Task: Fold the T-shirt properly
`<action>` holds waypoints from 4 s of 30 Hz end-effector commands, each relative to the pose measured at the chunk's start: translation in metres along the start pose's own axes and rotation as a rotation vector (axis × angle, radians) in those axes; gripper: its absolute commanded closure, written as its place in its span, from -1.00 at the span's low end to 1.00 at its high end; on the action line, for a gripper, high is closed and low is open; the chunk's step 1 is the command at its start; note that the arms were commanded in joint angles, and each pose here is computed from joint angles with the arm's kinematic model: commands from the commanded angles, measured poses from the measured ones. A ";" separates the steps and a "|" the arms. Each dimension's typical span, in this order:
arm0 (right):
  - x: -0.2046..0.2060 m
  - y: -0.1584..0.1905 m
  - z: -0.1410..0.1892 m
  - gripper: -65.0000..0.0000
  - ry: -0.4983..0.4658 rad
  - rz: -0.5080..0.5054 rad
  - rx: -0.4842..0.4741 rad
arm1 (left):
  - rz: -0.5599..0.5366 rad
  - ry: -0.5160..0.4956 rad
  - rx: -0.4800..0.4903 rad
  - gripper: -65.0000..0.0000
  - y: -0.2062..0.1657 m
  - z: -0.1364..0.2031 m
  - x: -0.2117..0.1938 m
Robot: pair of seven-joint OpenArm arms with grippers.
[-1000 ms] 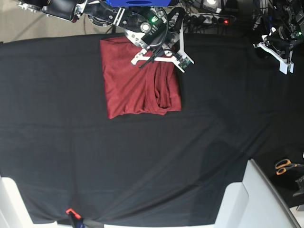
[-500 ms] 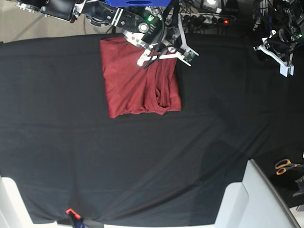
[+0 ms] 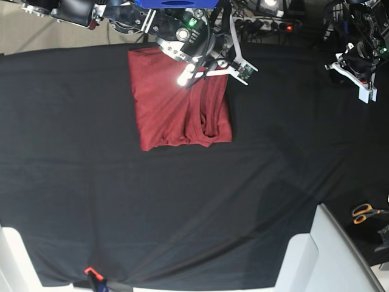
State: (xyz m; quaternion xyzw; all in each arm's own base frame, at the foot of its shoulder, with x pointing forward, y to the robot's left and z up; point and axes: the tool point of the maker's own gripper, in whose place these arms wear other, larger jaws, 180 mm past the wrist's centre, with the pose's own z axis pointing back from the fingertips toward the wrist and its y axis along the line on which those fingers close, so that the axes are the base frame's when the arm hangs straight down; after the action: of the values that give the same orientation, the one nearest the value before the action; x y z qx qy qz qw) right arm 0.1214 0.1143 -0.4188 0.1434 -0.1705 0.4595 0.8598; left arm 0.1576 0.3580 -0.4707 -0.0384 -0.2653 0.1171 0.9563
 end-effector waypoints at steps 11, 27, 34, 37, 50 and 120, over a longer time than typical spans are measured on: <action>-0.001 -0.003 -0.009 1.00 0.008 0.068 0.030 | -0.013 -0.034 0.009 1.00 0.006 0.005 0.014; 0.001 0.000 -0.011 0.12 -0.018 0.058 0.038 | -0.013 -0.028 0.010 1.00 0.006 0.005 0.011; 0.047 -0.023 0.017 0.16 -0.164 0.043 -0.008 | -0.013 -0.025 0.011 1.00 0.007 0.006 0.009; 0.074 -0.055 0.017 0.28 -0.191 0.001 -0.069 | -0.012 -0.025 0.010 1.00 0.006 0.005 0.009; 0.093 -0.141 -0.051 0.38 -0.088 -0.039 -0.224 | -0.009 -0.023 0.008 1.00 0.005 0.005 0.007; 0.112 -0.134 -0.037 0.98 -0.118 -0.035 -0.209 | 0.034 0.005 0.000 1.00 0.007 -0.004 -0.003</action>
State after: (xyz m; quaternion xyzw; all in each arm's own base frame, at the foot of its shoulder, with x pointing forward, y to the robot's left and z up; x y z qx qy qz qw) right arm 0.2888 0.1302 -0.4317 0.0745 -0.2424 0.4158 0.8734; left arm 0.1550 0.3574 -0.4806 -0.0516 -0.2628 0.1384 0.9535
